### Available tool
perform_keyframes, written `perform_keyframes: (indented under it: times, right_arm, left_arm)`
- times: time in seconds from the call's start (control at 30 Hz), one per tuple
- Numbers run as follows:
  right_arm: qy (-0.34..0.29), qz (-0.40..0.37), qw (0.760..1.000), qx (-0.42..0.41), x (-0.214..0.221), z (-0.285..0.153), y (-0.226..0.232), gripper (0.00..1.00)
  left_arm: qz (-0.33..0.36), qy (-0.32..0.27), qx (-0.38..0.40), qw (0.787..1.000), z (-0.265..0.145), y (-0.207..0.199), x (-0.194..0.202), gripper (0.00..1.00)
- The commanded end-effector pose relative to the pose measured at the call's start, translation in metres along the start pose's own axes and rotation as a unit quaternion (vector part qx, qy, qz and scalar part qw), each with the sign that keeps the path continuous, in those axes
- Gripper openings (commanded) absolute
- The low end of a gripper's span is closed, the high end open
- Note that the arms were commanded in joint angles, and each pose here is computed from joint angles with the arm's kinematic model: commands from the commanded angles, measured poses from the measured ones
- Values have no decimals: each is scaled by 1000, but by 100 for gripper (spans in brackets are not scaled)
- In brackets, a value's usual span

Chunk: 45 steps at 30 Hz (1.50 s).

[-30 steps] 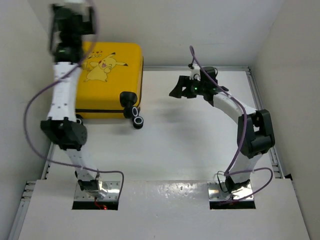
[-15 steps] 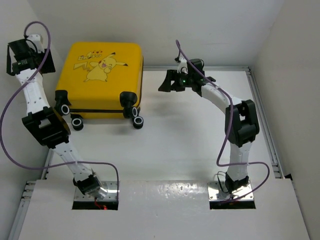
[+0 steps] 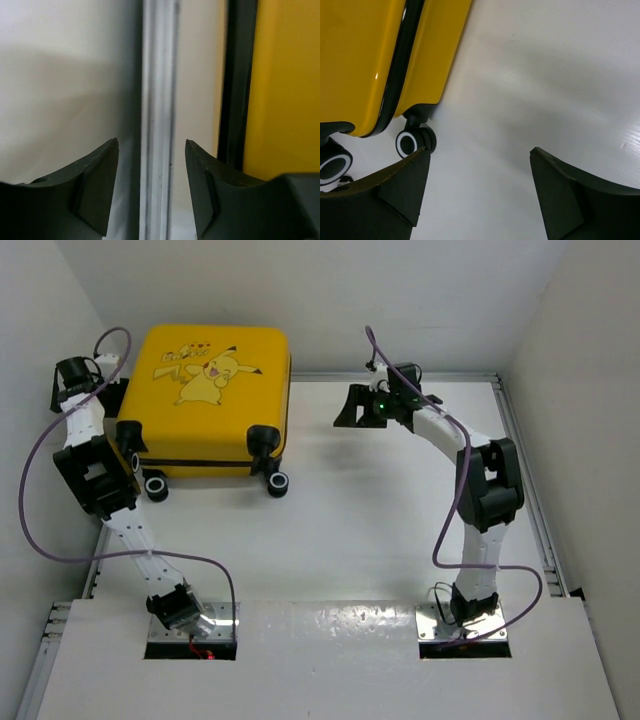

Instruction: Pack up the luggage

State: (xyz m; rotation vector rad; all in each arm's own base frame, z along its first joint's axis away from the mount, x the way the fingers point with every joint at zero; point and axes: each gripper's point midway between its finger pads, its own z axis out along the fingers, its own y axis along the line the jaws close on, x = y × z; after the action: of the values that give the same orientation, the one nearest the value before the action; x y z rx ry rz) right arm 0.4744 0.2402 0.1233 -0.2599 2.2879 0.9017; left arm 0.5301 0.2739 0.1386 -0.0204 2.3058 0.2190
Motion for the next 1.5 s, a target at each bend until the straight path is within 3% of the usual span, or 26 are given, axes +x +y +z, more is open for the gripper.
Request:
perform_keyframes:
  times: [0.0,0.17,0.3,0.33,0.43,0.47,0.57,0.67,0.73,0.8,0.83,0.87,0.9,0.93,1.0,1.07,1.1,1.13,1.17,1.2,1.27,1.3,1.33,1.47]
  right_arm:
    - [-26,-18,999,9,-17,-23,0,80]
    - [-19,-1,1000,19,-12,-40,-15,80]
    - [-27,19,999,43,-18,-64,-45,80]
    - [-21,22,998,50,-16,-71,-47,80]
    - [-33,45,994,96,-17,-99,-79,80]
    - [-46,55,991,113,-23,-116,-88,80]
    - [-59,113,975,181,-15,-155,-129,80]
    - [-68,184,941,274,1,-204,-172,77]
    - [-70,230,912,332,21,-241,-199,76]
    - [-91,247,878,399,28,-276,-217,76]
    - [-103,273,850,438,43,-304,-232,76]
    - [-112,280,843,445,44,-314,-235,76]
    - [-136,292,825,465,46,-337,-238,76]
    - [-134,306,810,482,60,-347,-245,76]
    - [-137,322,801,486,70,-360,-243,76]
    - [-126,341,796,484,84,-365,-243,76]
    - [-119,347,798,478,89,-364,-240,76]
    - [-117,358,799,470,93,-366,-238,75]
    - [-104,369,805,453,99,-360,-232,73]
    - [-100,372,811,441,101,-358,-229,73]
    - [-102,374,828,404,98,-353,-219,73]
    - [-105,367,835,396,95,-352,-215,73]
    - [-110,363,844,380,92,-349,-211,73]
    - [-99,354,859,357,84,-350,-199,72]
  left_arm:
    - [29,-13,181,983,7,-104,12,59]
    - [43,-16,340,939,-10,-197,43,51]
    - [134,-37,405,903,-49,-279,36,50]
    - [162,-45,441,882,-66,-319,34,50]
    - [220,-65,492,840,-107,-380,37,49]
    - [256,-71,519,812,-127,-419,42,49]
    - [349,-108,557,746,-174,-483,56,49]
    - [387,-141,562,717,-195,-505,56,49]
    - [377,-166,551,725,-204,-500,43,49]
    - [333,-186,517,766,-199,-470,18,49]
    - [292,-207,500,788,-197,-461,-5,49]
    - [265,-223,488,801,-196,-449,-21,49]
    - [233,-234,453,828,-185,-425,-38,49]
    - [211,-273,425,837,-183,-414,-65,49]
    - [120,-293,368,874,-180,-388,-105,49]
    - [48,-282,313,906,-147,-375,-125,51]
    - [35,-308,306,900,-154,-372,-159,53]
    - [20,-287,312,906,-142,-376,-161,56]
    - [-12,-238,341,909,-105,-394,-147,56]
    - [-20,-262,363,894,-114,-396,-180,57]
    - [-52,-239,410,879,-100,-414,-184,57]
    - [-57,-210,432,875,-72,-436,-167,56]
    - [-56,-233,438,866,-79,-442,-188,52]
    - [-68,-215,455,861,-55,-483,-178,47]
